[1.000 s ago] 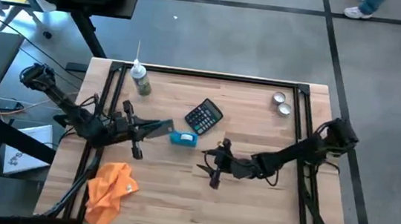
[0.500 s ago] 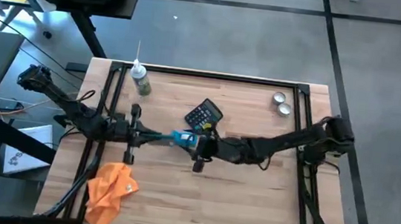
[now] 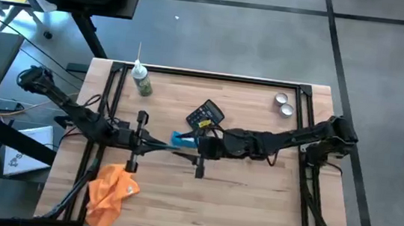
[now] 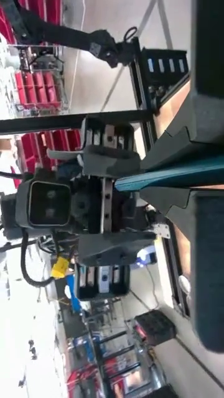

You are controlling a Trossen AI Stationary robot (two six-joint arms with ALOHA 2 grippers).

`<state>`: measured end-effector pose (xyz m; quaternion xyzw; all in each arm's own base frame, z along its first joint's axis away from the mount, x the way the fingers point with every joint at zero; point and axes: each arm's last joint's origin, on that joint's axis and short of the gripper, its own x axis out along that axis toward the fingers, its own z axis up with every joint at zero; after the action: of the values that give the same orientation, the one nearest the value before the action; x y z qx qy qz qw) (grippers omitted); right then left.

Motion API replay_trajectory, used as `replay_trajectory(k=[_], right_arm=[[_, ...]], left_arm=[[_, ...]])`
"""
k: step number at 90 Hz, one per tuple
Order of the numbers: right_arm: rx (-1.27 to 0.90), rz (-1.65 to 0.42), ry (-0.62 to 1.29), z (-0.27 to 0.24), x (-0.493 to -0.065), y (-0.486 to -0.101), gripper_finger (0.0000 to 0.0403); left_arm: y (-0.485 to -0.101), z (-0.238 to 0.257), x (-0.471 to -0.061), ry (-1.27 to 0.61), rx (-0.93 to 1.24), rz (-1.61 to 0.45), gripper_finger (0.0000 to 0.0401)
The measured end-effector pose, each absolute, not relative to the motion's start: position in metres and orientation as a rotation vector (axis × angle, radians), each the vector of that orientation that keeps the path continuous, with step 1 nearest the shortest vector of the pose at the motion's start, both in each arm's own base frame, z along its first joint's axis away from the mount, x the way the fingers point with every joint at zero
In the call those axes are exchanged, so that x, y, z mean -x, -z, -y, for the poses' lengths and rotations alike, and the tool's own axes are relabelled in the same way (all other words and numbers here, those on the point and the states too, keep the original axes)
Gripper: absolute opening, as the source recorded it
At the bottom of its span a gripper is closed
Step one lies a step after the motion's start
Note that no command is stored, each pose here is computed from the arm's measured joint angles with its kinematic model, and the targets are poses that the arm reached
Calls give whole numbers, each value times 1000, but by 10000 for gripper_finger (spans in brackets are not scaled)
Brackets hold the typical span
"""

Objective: Apply microfiber cloth
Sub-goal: Spray the cellphone using the white spray bottle

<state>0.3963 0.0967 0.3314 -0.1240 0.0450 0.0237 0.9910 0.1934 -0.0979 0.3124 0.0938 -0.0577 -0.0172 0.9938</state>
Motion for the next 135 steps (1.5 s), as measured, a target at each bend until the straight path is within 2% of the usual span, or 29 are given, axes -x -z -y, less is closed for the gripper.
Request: replay_trajectory(k=[28,57,69,100,118,135], right_arm=[[258,-82,-50,-97,-396,-332,114],[288,-67,-61,-98,-396,-333,10],[285,-68,-61,-98,-396,-333,7],[280,-71,-62,-98,-396,-332,2],[279,-64,-61,-98,-396,-333,1],[254,1,-96,-99,-396,-340,1]], left_arm=[[-310,101,-201,-17,-196,129,5],[-307,100,-201,-27,-228,97,11],[-307,100,-201,-30,-242,96,34],[-308,106,-191,-8,-256,78,132],[-307,109,-173,-58,-235,6,144],[-303,110,-173,-79,-223,-29,144]])
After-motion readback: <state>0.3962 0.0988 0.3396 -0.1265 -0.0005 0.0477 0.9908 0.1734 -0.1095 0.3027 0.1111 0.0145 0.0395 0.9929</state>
